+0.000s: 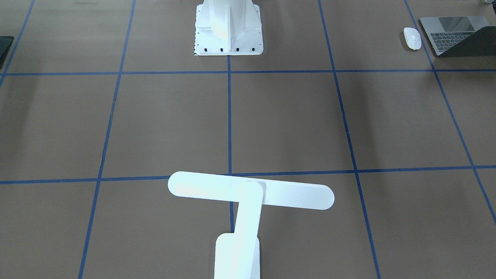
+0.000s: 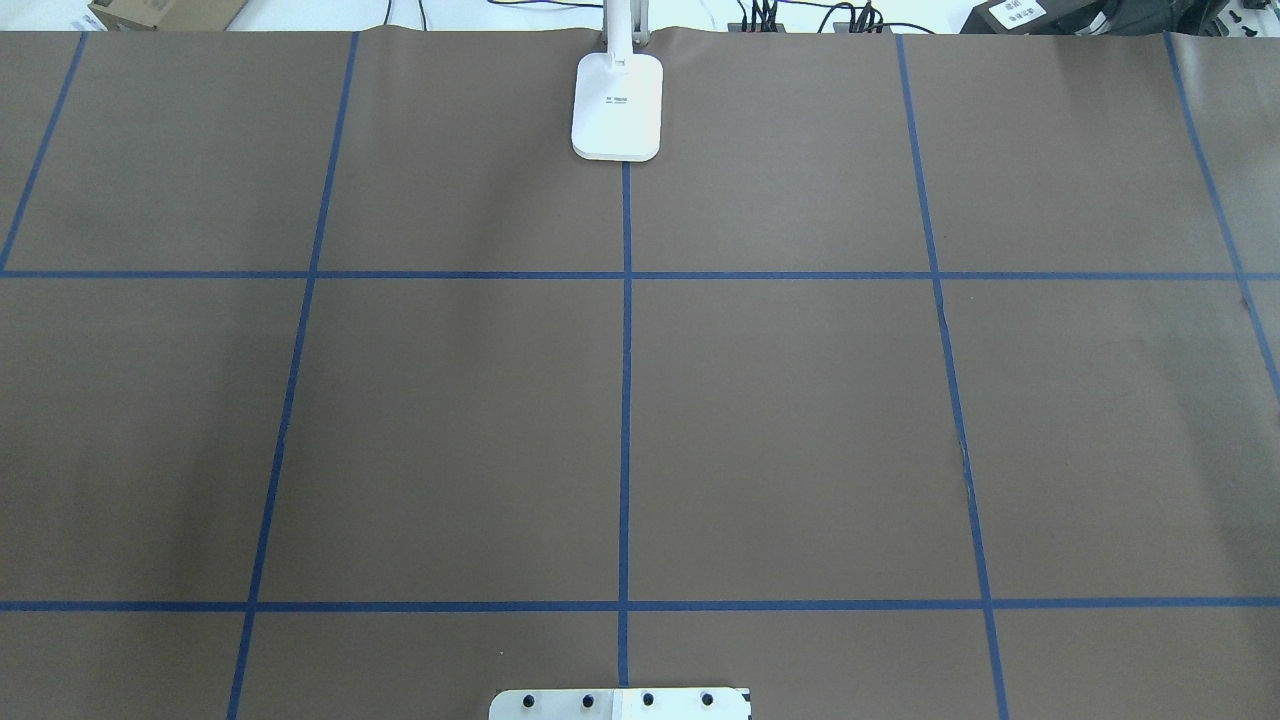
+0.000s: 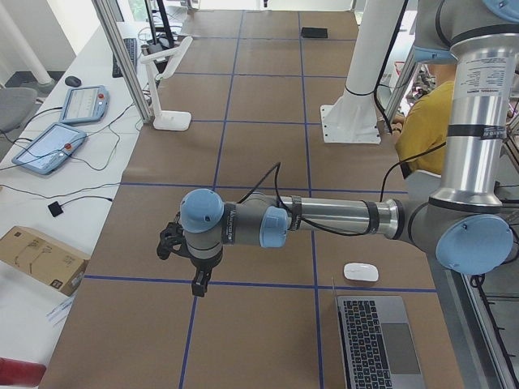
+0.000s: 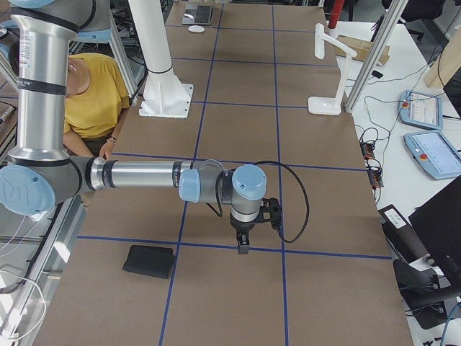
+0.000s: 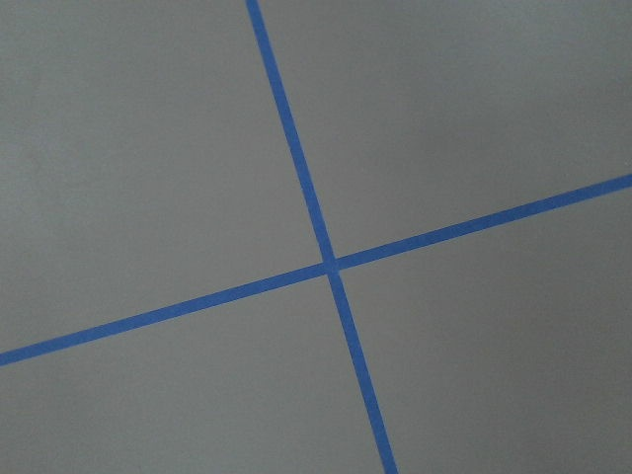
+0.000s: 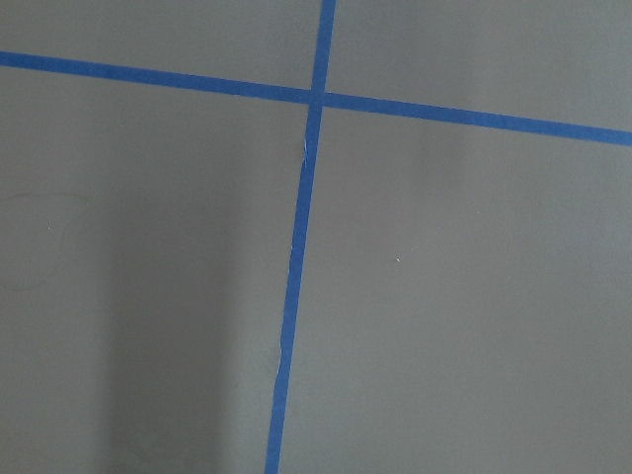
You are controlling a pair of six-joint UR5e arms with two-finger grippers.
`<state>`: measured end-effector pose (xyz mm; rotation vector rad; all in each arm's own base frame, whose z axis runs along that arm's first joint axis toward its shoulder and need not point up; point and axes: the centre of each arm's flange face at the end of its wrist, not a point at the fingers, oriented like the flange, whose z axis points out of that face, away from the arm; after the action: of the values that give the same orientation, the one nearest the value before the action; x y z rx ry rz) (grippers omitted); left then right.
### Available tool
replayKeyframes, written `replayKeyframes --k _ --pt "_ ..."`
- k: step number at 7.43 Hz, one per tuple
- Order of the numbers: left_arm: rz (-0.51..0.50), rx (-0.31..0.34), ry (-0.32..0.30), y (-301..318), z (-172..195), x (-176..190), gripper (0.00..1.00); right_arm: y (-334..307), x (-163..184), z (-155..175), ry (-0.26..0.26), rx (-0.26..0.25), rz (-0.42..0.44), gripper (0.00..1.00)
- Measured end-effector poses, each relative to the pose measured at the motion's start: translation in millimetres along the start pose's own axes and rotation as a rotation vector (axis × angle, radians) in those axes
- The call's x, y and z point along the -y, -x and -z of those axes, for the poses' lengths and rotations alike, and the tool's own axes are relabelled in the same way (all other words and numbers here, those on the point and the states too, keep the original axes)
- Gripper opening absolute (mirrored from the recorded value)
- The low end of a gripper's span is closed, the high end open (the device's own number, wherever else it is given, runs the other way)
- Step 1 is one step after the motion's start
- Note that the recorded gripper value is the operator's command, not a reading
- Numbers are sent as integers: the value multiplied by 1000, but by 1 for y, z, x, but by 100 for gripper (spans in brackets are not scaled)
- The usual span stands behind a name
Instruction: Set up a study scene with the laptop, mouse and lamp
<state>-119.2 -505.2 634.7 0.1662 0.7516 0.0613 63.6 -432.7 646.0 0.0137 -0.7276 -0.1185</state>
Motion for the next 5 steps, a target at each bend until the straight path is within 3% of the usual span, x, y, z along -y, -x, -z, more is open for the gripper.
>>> replayKeyframes --k 3,5 --pt "78 50 -54 38 38 1 100 0 0 1 -1 0 0 100" --pt "150 66 -57 66 45 -23 100 1 1 1 -2 -1 2 100"
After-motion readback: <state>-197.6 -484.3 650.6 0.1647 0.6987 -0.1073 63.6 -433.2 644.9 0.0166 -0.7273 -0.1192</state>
